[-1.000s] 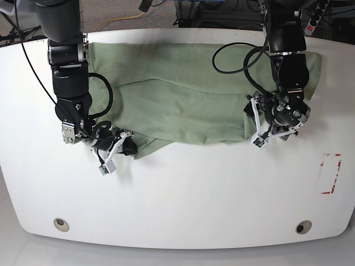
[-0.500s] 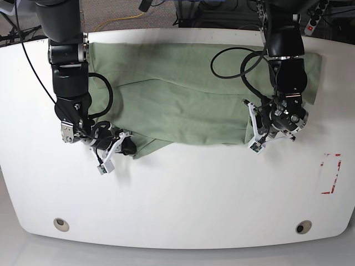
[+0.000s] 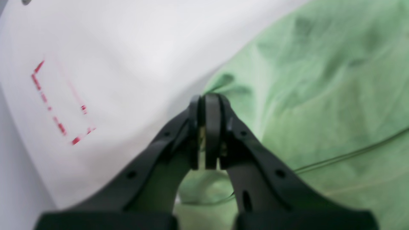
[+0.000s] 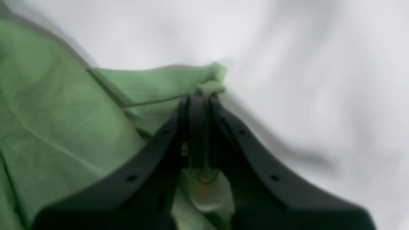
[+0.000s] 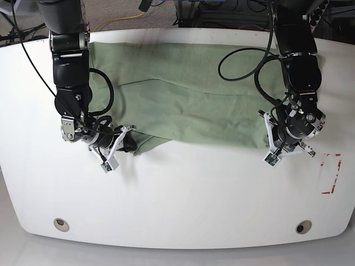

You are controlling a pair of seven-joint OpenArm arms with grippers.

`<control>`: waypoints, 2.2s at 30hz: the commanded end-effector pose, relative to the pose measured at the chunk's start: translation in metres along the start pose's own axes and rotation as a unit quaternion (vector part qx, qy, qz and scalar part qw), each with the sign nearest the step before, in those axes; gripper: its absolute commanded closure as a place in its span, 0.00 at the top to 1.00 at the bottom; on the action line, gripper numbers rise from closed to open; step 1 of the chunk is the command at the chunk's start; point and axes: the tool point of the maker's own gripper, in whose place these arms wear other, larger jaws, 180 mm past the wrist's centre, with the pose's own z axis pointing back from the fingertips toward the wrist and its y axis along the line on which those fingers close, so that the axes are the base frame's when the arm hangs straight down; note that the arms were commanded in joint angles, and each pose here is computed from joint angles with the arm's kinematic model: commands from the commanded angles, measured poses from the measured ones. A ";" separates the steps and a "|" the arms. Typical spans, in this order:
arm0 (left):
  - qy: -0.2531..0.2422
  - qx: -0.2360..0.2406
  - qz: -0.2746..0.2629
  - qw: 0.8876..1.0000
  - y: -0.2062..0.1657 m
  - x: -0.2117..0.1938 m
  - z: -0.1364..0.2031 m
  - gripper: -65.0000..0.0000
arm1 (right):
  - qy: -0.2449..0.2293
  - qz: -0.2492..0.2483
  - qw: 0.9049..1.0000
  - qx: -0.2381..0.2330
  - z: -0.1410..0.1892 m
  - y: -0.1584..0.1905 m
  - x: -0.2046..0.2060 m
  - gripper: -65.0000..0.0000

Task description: Fold the T-shirt properly

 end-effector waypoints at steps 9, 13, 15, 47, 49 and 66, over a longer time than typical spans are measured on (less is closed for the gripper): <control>-0.038 0.065 -0.018 0.997 0.057 0.033 0.021 0.01 | -0.025 0.009 1.000 -0.002 0.007 -0.005 0.019 0.00; -0.050 0.079 -0.019 0.995 0.070 0.046 0.027 0.04 | -0.025 0.010 1.000 -0.001 0.007 -0.004 0.019 0.00; -0.045 0.086 -0.023 0.995 0.076 0.042 0.030 0.15 | -0.025 0.010 1.000 -0.001 0.007 -0.004 0.019 0.00; 0.030 -0.024 0.225 0.974 0.080 -0.077 -0.054 0.58 | -0.020 0.003 1.000 0.002 0.006 -0.002 0.009 0.00; 0.029 -0.035 0.232 0.972 0.075 -0.078 -0.060 0.58 | -0.020 0.003 1.000 0.002 0.006 -0.002 0.009 0.00; 0.043 -0.058 0.191 0.979 0.036 -0.080 -0.065 0.04 | -0.020 0.003 1.000 0.002 0.006 -0.002 0.009 0.00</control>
